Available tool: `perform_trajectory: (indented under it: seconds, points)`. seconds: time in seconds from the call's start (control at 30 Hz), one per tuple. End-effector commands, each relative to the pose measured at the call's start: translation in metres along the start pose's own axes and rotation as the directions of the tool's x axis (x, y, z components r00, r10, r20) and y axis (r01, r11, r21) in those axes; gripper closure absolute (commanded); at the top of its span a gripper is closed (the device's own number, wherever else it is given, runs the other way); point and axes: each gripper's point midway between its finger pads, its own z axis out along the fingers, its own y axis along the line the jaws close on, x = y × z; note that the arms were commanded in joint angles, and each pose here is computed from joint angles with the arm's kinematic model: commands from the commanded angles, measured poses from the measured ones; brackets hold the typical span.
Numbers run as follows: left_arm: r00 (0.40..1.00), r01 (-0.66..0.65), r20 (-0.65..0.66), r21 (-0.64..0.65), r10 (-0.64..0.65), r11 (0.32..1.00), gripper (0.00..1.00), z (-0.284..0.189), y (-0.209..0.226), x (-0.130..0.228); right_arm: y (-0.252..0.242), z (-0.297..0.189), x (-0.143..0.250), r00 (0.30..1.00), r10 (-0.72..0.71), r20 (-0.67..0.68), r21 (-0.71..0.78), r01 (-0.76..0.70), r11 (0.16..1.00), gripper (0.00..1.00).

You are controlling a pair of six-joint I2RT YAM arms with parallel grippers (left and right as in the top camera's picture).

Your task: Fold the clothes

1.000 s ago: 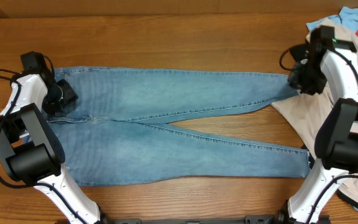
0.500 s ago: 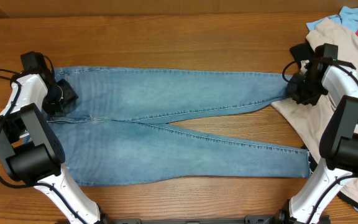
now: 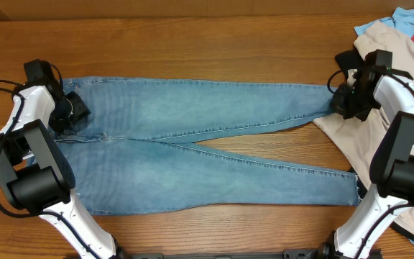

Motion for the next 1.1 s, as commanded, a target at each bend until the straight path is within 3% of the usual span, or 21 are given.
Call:
perform_trajectory:
  seconds: [0.0,0.23,0.4,0.47,0.5,1.07]
  points:
    - [0.991,0.0,-0.131,-0.042,-0.005,0.999,0.43,0.036,0.015,0.037,0.026,-0.074,-0.035,0.985,-0.025,0.173,-0.067,0.037,0.997,0.96]
    - [0.991,0.0,-0.132,-0.042,-0.005,0.999,0.42,0.036,0.015,0.037,0.025,-0.1,-0.024,0.986,-0.03,0.165,-0.058,0.04,0.998,0.96]
    - [0.991,-0.001,-0.133,-0.042,-0.004,0.999,0.42,0.036,0.015,0.037,-0.011,-0.099,-0.003,0.995,0.026,0.093,0.112,-0.036,0.993,0.96]
    - [0.991,-0.001,-0.133,-0.042,-0.005,0.999,0.42,0.036,0.015,0.037,-0.018,-0.099,0.002,0.997,0.023,0.077,0.144,-0.034,0.989,0.89]
    - [0.991,0.0,-0.132,-0.042,-0.005,0.999,0.42,0.036,0.015,0.037,-0.019,-0.099,0.006,0.998,0.022,0.059,0.151,-0.03,0.988,0.73]
    - [0.998,-0.009,-0.058,-0.024,0.007,1.0,0.42,0.032,0.011,0.013,-0.018,-0.099,0.011,0.999,0.016,0.038,0.151,-0.021,0.988,0.69]
